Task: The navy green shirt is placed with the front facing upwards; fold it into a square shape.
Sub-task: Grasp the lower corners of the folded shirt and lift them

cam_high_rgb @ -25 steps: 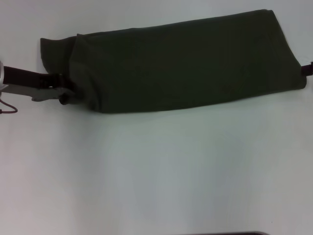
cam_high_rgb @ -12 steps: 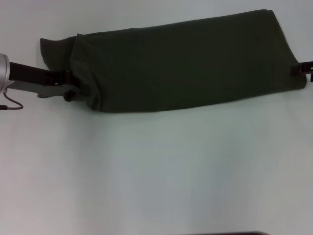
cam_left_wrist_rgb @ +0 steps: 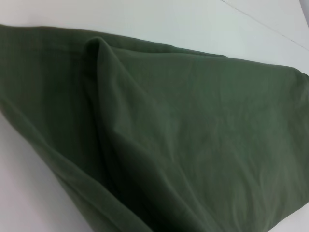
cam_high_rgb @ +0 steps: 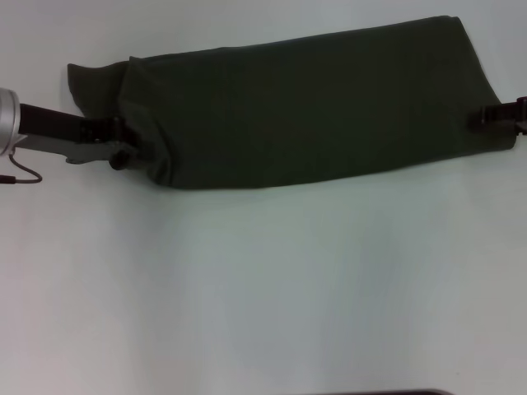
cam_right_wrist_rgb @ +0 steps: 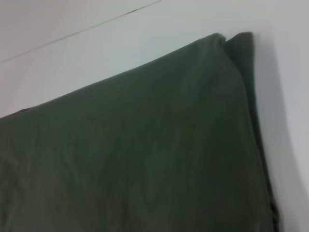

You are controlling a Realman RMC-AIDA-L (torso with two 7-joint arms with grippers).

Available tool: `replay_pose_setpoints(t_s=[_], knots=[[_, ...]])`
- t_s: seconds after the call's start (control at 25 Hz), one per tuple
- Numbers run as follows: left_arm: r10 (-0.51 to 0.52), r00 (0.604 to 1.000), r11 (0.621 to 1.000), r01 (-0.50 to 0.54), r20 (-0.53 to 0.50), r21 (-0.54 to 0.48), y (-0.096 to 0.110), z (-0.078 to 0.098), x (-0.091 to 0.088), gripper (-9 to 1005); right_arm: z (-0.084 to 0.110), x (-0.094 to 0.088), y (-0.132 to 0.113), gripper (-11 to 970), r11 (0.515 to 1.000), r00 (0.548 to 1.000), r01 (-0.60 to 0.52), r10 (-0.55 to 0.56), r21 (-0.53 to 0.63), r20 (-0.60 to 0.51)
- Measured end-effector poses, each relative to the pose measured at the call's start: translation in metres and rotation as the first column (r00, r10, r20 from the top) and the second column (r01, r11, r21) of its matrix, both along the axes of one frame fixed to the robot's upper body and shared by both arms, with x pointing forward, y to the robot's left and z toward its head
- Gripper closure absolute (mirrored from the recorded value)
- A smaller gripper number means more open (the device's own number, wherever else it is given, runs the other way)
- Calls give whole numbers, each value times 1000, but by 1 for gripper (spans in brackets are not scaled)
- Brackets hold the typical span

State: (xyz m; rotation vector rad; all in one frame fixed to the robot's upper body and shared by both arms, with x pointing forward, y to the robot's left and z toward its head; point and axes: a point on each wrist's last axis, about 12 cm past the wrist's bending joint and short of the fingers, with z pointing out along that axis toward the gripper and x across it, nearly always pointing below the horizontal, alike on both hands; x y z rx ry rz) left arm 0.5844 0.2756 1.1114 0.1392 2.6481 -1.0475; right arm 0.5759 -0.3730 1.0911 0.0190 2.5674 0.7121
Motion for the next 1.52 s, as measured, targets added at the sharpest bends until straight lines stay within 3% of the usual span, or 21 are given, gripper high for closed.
replay_pose_setpoints(t_s=[0.2,0.84,1.08,1.16,1.52], knots=[[-6,1000,1000,6,3,-1,-2,2,1,973,-1,1,3,103,1000,1000,-6,6,2,-11],[-18,1000,1000,18,7,-1,-5,4,4,972,3,3,2,523,1000,999,-20,19,-24,-40],[-29,999,999,29,-24,21,-1,4,1,973,8,0,-2,733,999,997,-42,41,-11,-69],[-45,998,999,46,-40,25,0,5,-1,973,10,-3,-6,944,999,995,-45,44,-6,-93],[-131,984,991,135,-123,22,7,14,-11,973,21,-24,-8,947,991,960,-126,133,46,-246]])
